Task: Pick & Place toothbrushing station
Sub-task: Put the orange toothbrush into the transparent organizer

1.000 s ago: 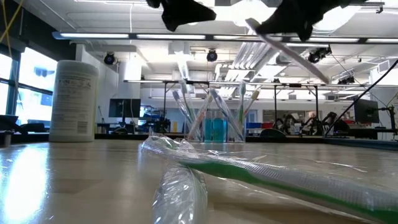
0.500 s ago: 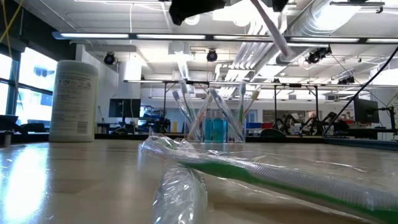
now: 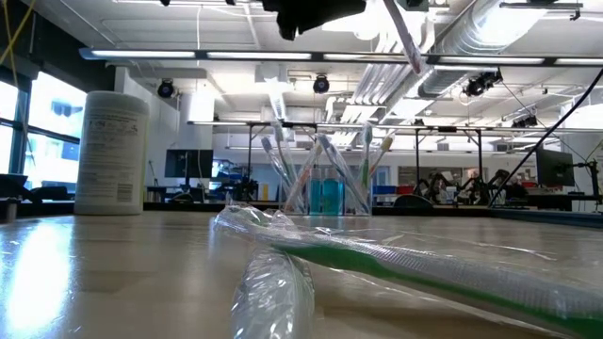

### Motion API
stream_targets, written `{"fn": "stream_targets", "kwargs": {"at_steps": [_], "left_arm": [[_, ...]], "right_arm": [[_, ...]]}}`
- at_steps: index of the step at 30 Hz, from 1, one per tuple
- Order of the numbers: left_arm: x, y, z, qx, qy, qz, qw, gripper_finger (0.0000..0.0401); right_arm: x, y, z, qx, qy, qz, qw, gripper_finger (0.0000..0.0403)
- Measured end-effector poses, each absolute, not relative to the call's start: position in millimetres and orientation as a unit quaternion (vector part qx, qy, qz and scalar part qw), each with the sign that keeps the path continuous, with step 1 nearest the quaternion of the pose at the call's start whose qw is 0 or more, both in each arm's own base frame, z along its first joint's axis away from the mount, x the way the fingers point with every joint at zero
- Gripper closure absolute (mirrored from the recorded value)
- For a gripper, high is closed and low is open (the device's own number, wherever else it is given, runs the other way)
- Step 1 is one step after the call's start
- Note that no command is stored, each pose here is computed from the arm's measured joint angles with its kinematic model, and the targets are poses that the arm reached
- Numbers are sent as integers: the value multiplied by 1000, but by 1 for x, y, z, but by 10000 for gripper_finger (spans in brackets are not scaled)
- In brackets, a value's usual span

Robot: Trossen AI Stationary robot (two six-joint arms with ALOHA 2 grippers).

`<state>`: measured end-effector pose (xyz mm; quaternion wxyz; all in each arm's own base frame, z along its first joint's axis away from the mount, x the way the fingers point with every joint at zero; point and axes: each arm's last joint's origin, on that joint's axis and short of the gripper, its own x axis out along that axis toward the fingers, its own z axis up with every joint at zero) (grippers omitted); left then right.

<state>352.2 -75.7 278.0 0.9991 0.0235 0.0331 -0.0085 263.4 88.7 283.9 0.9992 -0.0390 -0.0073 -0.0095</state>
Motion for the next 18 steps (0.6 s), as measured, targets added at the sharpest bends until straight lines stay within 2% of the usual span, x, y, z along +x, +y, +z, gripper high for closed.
{"fn": "stream_targets", "kwargs": {"at_steps": [14,18], "left_arm": [[365,-78,271,47,-25,11,999,98],[365,-77,275,45,-44,16,998,119]], "right_arm": [[263,89,285,-46,-15,2,999,399],[263,89,285,-47,-14,2,999,399]]}}
